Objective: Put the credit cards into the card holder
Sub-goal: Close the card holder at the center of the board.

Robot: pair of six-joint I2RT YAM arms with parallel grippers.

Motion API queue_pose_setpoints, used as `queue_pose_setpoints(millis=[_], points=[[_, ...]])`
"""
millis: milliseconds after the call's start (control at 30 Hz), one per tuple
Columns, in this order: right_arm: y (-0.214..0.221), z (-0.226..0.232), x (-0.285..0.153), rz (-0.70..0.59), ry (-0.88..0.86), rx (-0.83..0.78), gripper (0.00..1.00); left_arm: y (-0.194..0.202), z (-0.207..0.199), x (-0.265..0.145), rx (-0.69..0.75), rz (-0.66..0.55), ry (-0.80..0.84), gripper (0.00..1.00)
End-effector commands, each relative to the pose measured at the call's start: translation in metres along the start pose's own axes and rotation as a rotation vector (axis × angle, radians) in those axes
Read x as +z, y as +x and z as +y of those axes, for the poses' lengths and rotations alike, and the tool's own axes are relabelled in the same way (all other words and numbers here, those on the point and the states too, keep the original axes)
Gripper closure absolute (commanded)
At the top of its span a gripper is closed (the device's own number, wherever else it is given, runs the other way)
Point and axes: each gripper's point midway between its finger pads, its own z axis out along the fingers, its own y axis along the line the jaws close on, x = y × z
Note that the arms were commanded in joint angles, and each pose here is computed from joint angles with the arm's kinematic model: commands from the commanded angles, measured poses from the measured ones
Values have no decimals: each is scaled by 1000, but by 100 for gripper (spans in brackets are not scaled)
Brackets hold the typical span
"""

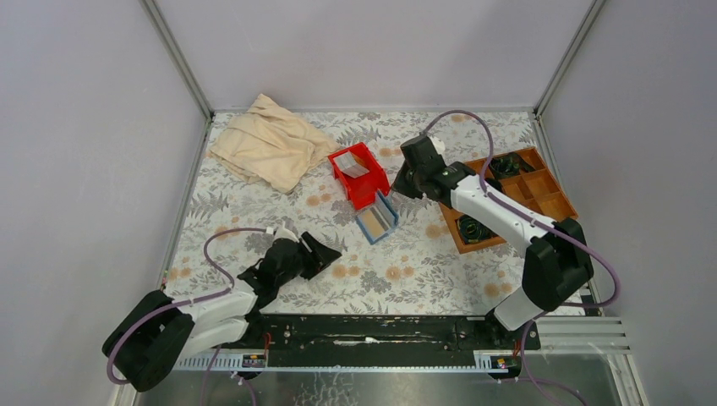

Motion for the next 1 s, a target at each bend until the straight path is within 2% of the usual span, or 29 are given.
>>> queue_pose_setpoints(millis=[0, 233, 367, 467, 600, 767, 967], points=[[-20, 1, -4, -103, 13, 257, 100, -11, -28, 5, -31, -74, 105, 39], [2, -2, -1, -16, 31, 331, 100, 0, -28, 11, -47, -87, 112, 39], [10, -14, -5, 5, 77, 219, 100, 1, -24, 11, -55, -114, 109, 39], [30, -9, 2, 104, 29, 138, 100, 0, -28, 14, -48, -123, 117, 39], [45, 12, 9, 184, -72, 63, 89, -2, -35, 22, -32, -127, 115, 39], [47, 31, 20, 214, -105, 1, 83, -4, -39, 26, -25, -136, 110, 39], [54, 53, 26, 252, -160, -49, 61, -11, -47, 25, 4, -158, 100, 39]])
